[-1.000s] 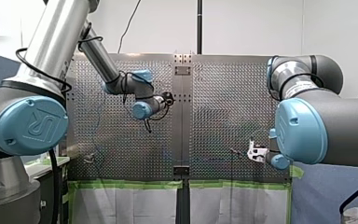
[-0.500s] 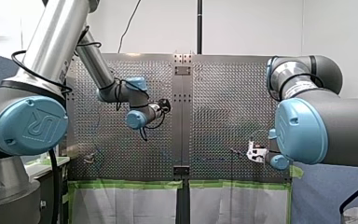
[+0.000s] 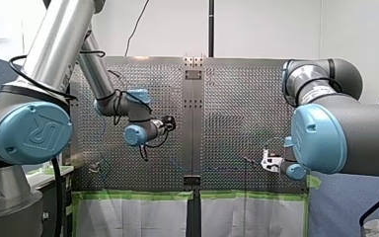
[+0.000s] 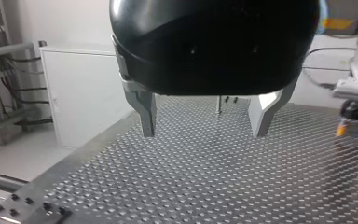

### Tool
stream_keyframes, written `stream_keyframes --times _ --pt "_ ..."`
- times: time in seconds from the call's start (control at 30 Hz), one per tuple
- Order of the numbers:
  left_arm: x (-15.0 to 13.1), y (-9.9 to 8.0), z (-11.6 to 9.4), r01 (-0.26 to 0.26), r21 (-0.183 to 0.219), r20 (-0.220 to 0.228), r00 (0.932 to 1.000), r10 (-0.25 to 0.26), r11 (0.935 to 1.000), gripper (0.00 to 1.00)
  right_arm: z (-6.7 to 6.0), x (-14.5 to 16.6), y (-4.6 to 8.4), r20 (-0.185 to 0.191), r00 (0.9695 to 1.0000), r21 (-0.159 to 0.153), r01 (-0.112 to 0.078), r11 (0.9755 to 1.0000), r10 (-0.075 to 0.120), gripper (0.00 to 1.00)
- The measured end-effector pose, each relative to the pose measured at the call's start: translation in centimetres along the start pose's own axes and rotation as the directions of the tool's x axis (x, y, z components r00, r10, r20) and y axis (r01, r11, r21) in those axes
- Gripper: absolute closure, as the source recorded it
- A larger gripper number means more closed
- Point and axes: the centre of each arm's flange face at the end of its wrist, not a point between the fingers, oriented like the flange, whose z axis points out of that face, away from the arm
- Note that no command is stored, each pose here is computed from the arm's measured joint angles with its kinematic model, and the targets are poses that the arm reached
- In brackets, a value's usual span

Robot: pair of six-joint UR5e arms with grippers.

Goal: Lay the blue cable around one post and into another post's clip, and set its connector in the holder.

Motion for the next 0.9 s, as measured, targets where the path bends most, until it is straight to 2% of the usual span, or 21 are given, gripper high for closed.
stream_keyframes --times 0.17,0.27,0.4,0.53,0.8,0.9 --pt "1.0 0.3 -1.8 0.001 -0.011 -0.043 0.9991 -0.001 0.9999 0.00 0.0 0.0 -0.1 -0.004 1.0000 0.002 0.001 1.0000 -0.001 1.00" --pt "1.8 0.5 -3.3 0.003 -0.022 -0.086 0.9963 -0.005 0.9997 0.00 0.1 0.0 -0.2 -0.005 1.0000 0.004 0.002 1.0000 -0.002 1.00" --pt "2.8 1.0 -5.7 0.013 -0.055 -0.144 0.9893 -0.021 0.9984 0.00 0.1 0.0 -0.4 -0.006 1.0000 0.007 0.002 1.0000 -0.002 1.00" --pt "3.5 1.6 -7.7 0.013 -0.092 -0.180 0.9832 -0.030 0.9957 0.00 0.1 0.0 -0.3 -0.010 0.9999 0.007 0.003 1.0000 -0.003 1.00" --pt "4.5 2.3 -11.0 -0.007 -0.145 -0.231 0.9727 -0.027 0.9894 0.00 0.2 0.1 -0.4 -0.013 0.9999 0.008 0.000 1.0000 0.000 1.00" --pt "4.5 2.5 -11.6 -0.012 -0.160 -0.229 0.9732 -0.025 0.9871 0.00 0.2 0.1 -0.4 -0.013 0.9999 0.008 0.000 1.0000 0.000 1.00"
